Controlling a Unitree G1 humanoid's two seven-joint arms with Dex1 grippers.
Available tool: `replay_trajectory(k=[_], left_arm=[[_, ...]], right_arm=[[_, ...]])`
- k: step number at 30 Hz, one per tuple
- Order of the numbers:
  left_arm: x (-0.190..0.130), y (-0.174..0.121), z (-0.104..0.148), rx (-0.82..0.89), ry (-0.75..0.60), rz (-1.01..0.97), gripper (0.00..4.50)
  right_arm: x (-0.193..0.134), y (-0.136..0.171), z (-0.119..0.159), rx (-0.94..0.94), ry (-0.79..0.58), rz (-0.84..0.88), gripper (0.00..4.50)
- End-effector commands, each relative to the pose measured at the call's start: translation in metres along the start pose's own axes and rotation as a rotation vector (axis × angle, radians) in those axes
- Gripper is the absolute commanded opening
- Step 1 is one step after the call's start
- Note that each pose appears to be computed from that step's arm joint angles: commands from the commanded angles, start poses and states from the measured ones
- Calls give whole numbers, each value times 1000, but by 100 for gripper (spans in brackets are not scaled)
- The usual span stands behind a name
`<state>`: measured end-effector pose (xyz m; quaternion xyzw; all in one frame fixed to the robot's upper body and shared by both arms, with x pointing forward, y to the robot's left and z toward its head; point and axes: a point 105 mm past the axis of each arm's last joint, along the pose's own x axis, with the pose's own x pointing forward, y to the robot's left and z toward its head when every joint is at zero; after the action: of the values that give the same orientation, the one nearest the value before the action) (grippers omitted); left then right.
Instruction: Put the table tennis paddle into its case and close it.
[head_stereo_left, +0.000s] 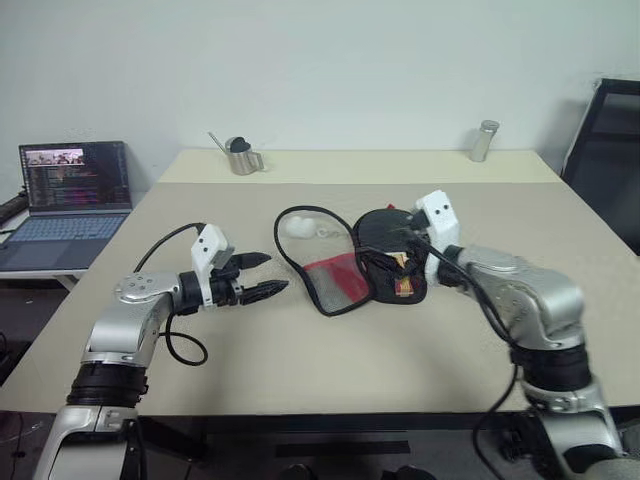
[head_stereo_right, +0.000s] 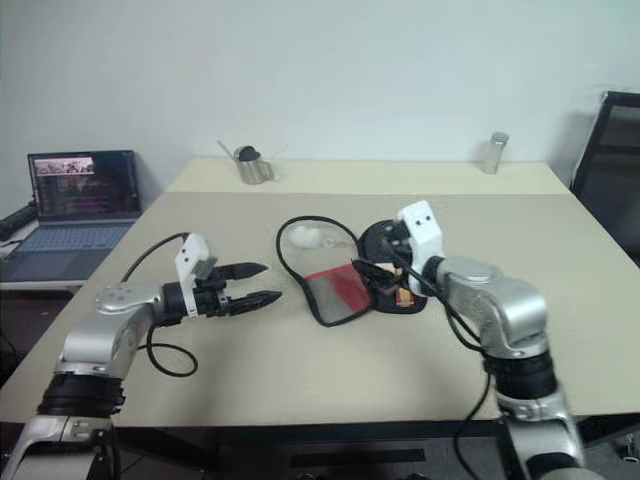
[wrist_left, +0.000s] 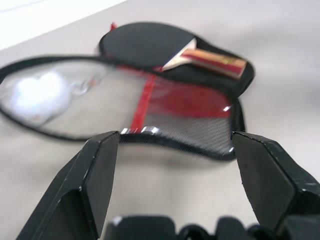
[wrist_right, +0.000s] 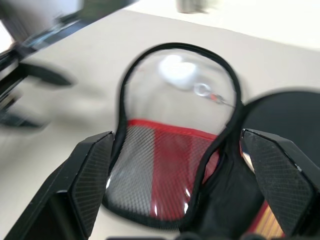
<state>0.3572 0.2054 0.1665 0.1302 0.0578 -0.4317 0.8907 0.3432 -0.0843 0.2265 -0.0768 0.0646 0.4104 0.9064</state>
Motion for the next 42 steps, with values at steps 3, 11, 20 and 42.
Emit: replay_trajectory(k=[3,11,20,42], left_arm=[[-5,17,-6,54,46,55,390],[21,29,-22,41,98,54,390],[66,35,-28,3,144,71,390],[180,-49,101,270,-56,-248,390]], right_arm=[[-30,10,17,-94,-20,171,449],[-45,17,19,-144,10,228,449],[-45,12,19,-149,10,184,449],[-104,-24,5,-136,118,-94,449]])
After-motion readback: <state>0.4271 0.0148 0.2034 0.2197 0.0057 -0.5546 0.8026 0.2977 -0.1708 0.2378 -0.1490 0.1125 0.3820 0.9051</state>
